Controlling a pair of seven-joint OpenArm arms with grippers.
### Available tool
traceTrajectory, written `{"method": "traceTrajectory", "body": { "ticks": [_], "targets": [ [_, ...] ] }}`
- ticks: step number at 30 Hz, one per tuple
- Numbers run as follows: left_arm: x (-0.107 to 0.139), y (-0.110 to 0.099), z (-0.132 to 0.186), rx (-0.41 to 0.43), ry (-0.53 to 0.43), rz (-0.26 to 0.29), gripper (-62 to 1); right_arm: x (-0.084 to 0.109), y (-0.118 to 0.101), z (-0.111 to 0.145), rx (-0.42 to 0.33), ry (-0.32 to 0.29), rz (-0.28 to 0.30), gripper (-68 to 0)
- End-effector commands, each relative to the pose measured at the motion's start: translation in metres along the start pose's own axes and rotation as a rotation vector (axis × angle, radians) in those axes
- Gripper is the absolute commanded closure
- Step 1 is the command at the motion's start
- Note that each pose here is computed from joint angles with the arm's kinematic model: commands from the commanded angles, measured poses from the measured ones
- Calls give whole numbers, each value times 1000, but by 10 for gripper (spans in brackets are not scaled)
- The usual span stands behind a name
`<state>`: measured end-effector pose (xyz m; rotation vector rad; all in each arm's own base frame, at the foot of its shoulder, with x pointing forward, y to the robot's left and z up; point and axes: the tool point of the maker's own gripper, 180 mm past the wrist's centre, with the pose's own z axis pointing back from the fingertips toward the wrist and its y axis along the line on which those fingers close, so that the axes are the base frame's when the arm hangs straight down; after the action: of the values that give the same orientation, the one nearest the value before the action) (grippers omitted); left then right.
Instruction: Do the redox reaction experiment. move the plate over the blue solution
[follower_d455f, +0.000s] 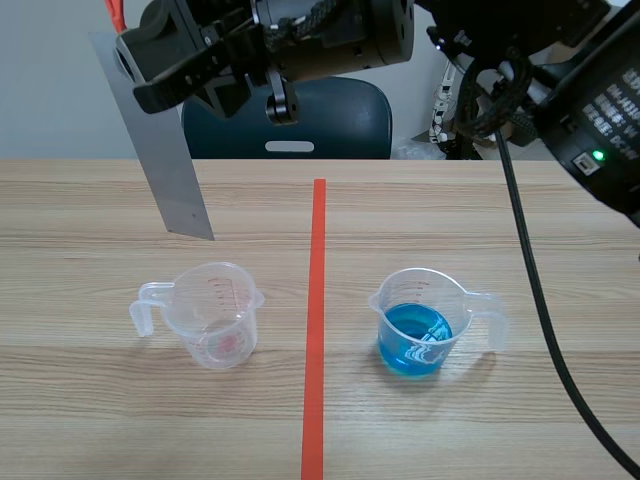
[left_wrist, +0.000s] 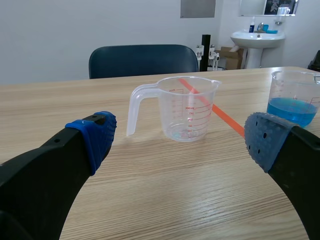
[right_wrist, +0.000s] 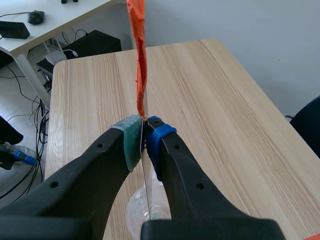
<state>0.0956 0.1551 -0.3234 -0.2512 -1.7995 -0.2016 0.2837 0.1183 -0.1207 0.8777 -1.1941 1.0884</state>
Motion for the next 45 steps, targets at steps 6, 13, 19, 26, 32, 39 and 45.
{"method": "traceTrajectory", "body": {
  "ticks": [6, 13, 19, 26, 32, 39, 45],
  "targets": [
    [11, 4, -3, -1, -58, -8, -542, 19, 4, 2, 13, -56, 26, -6],
    [11, 4, -3, -1, -58, -8, -542, 19, 4, 2, 12, -51, 26, -6],
    [11, 4, -3, -1, -58, -9, -540, 16, 4, 1, 13, -37, 25, -6],
    [11, 4, -2, -1, -58, -8, -540, 10, 6, 4, 35, -11, -4, -6],
    [11, 4, -2, -1, -57, -9, -540, 6, 0, 18, 45, -5, -26, -6],
    [14, 14, 5, -4, -39, -33, -538, -7, -10, 46, 56, 36, -15, -6],
    [26, 27, 15, -88, -4, -72, -434, -13, -26, 77, 29, 65, -3, -6]
  ]
}}
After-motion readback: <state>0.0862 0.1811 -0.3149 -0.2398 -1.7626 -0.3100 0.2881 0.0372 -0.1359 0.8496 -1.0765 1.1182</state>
